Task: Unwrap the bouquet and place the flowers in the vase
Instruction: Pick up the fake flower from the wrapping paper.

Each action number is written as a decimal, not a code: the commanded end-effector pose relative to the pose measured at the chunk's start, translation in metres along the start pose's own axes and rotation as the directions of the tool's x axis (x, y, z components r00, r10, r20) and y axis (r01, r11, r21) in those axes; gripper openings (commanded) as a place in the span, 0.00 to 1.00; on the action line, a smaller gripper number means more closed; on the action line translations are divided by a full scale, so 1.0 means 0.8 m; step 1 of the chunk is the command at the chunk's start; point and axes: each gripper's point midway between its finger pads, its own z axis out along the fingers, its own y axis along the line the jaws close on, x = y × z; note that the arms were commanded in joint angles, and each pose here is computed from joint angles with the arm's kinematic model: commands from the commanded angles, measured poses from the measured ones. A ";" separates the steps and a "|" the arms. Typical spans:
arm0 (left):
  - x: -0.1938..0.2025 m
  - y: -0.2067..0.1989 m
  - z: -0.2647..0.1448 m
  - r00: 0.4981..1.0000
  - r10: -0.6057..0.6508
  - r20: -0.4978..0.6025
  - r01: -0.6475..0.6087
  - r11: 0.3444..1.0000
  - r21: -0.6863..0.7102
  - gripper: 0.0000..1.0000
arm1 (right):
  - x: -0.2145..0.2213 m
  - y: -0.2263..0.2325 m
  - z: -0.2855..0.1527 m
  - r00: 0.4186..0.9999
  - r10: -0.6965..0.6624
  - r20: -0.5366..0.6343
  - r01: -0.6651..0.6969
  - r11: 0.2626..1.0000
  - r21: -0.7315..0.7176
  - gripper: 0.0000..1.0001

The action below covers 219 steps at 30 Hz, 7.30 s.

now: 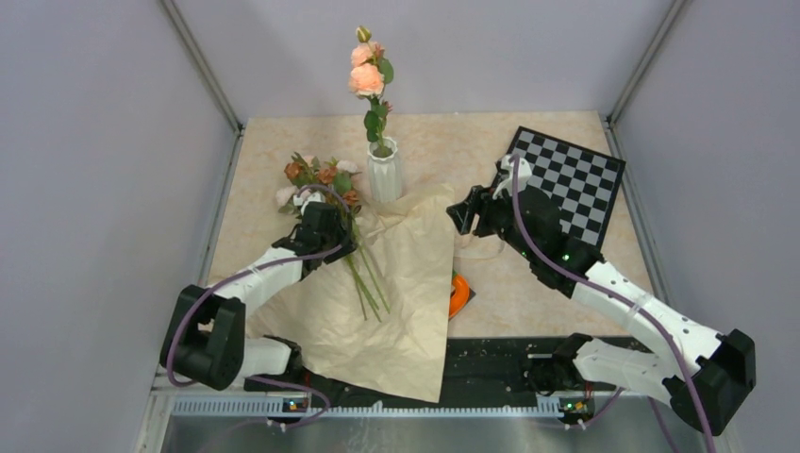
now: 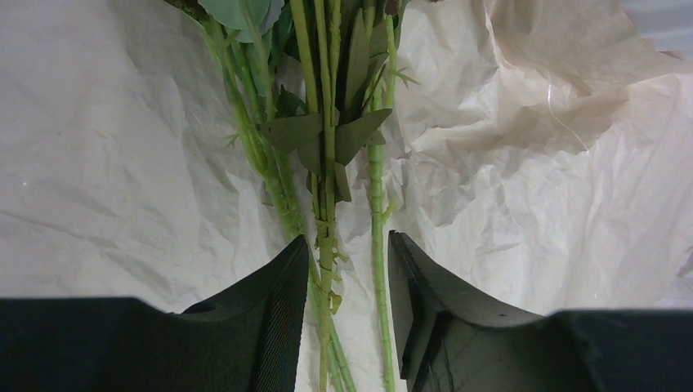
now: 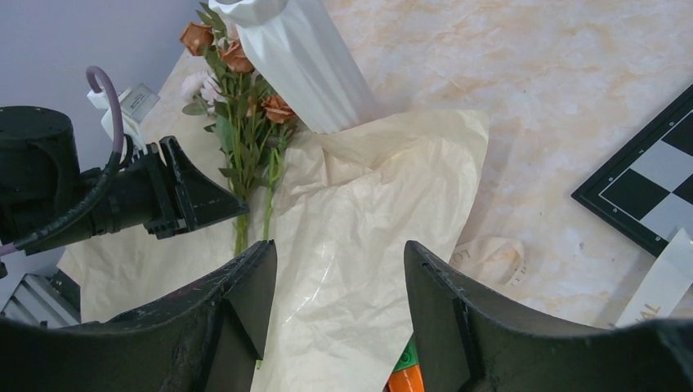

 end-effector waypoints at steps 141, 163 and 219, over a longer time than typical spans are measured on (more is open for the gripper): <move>-0.028 -0.274 -0.390 0.909 0.087 0.407 -0.416 0.156 0.896 0.00 | -0.092 0.262 -0.054 0.991 0.101 -0.091 -0.128 0.473 -0.871 0.57; -0.024 -0.273 -0.388 0.908 0.104 0.406 -0.418 0.157 0.895 0.00 | -0.091 0.263 -0.053 0.989 0.107 -0.102 -0.141 0.469 -0.872 0.34; -0.188 0.033 -0.192 0.825 0.331 0.459 -0.302 0.943 -0.137 0.99 | -0.279 0.157 0.111 0.882 -0.144 0.450 0.263 0.940 -0.216 0.00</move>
